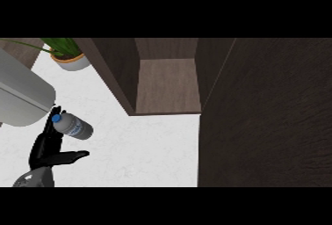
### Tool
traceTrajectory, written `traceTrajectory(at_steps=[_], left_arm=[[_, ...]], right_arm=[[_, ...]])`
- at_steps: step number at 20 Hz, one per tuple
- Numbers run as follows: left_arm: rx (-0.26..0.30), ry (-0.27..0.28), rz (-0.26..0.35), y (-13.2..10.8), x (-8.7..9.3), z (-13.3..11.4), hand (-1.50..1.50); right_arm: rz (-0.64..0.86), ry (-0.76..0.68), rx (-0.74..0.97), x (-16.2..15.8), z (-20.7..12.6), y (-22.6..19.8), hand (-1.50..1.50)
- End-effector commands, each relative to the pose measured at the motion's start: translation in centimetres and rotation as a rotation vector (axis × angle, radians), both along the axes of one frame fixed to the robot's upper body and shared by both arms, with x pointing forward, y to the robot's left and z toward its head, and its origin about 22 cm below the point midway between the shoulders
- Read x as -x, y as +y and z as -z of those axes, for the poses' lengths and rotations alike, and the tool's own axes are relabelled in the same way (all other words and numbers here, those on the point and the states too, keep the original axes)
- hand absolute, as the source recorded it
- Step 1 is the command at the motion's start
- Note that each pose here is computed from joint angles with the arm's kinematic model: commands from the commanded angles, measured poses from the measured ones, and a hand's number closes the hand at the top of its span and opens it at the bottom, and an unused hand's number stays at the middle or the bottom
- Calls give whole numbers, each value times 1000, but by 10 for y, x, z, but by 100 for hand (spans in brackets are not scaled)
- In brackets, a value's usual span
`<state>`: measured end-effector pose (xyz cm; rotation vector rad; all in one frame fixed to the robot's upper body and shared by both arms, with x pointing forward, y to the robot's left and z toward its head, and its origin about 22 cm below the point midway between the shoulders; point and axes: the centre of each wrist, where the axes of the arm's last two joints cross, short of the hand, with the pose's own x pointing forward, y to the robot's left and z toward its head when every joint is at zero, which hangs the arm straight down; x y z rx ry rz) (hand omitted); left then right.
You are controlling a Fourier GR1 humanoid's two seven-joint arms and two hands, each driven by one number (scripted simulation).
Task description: Pick up the bottled water, place it into the cabinet and close the cabinet
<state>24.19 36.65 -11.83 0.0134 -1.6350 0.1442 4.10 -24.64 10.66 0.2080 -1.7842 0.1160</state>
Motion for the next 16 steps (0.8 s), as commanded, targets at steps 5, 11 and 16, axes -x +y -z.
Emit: traceTrajectory(at_steps=[5,11,16], left_arm=[[121,-11,27,-19,-11,18,-150],[169,-42,-33,-14,5,29,150],[246,-60,-11,-13,-12,18,150]], right_arm=[[-1,-45,-16,7,-26,1,-150],[6,-31,-13,13,-20,5,-150],[-16,-53,-21,13,-20,-1,-150]])
